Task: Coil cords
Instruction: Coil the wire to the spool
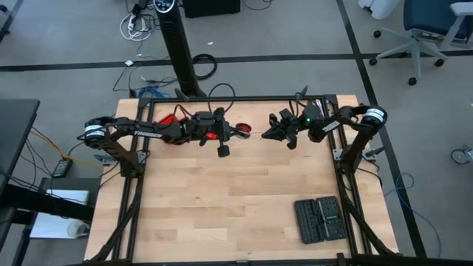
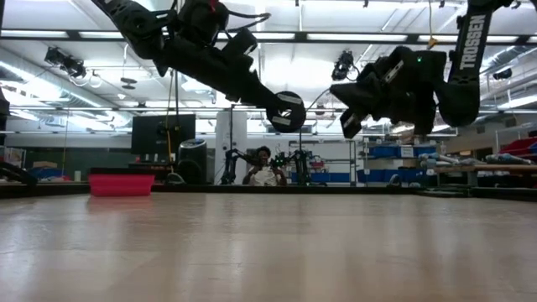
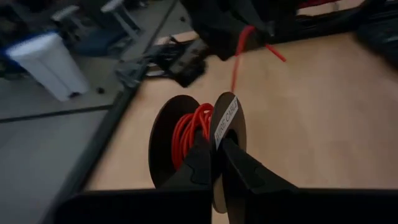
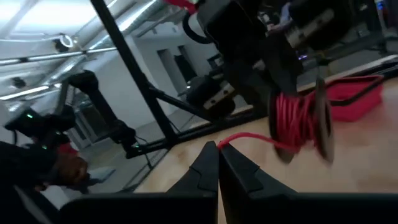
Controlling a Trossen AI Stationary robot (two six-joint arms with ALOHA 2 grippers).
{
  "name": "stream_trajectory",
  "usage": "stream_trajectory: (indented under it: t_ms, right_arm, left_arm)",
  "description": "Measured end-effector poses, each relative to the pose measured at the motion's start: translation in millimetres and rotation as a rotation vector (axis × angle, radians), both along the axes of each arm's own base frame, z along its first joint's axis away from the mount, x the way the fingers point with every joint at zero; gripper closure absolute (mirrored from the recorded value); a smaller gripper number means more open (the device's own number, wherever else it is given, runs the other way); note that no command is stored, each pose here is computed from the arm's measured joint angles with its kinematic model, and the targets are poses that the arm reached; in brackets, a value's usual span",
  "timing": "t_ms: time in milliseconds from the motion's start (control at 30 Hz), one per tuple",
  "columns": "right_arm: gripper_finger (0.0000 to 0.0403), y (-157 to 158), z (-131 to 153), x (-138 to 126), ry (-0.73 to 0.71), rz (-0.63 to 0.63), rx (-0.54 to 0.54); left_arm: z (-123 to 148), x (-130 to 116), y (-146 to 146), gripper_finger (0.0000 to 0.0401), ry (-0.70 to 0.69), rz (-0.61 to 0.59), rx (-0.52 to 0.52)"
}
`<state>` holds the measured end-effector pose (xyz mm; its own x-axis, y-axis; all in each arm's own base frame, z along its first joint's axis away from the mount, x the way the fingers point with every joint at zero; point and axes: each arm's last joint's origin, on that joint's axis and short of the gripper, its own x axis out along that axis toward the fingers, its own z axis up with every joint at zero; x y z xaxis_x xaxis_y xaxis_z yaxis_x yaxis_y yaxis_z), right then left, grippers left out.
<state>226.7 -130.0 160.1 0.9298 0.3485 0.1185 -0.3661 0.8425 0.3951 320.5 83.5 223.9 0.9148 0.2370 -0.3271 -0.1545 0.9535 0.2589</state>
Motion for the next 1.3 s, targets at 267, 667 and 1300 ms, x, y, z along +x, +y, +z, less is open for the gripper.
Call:
stream_trajectory:
  t_ms: [267, 667, 1300]
  right_arm:
    - [0.0403, 15, 5, 21, 0.043, 0.074, 0.067]
    - [0.0403, 22, 20, 45, 0.038, 0.118, 0.069]
    - [0.0403, 23, 22, 66, 0.075, 0.199, -0.085]
  left_arm:
    - [-6, 4, -23, 0.0389, 0.036, -0.070, -0.063]
    - [-12, 11, -40, 0.0389, 0.035, -0.201, -0.098]
    - [-17, 34, -45, 0.0389, -0.139, -0.515, -0.160]
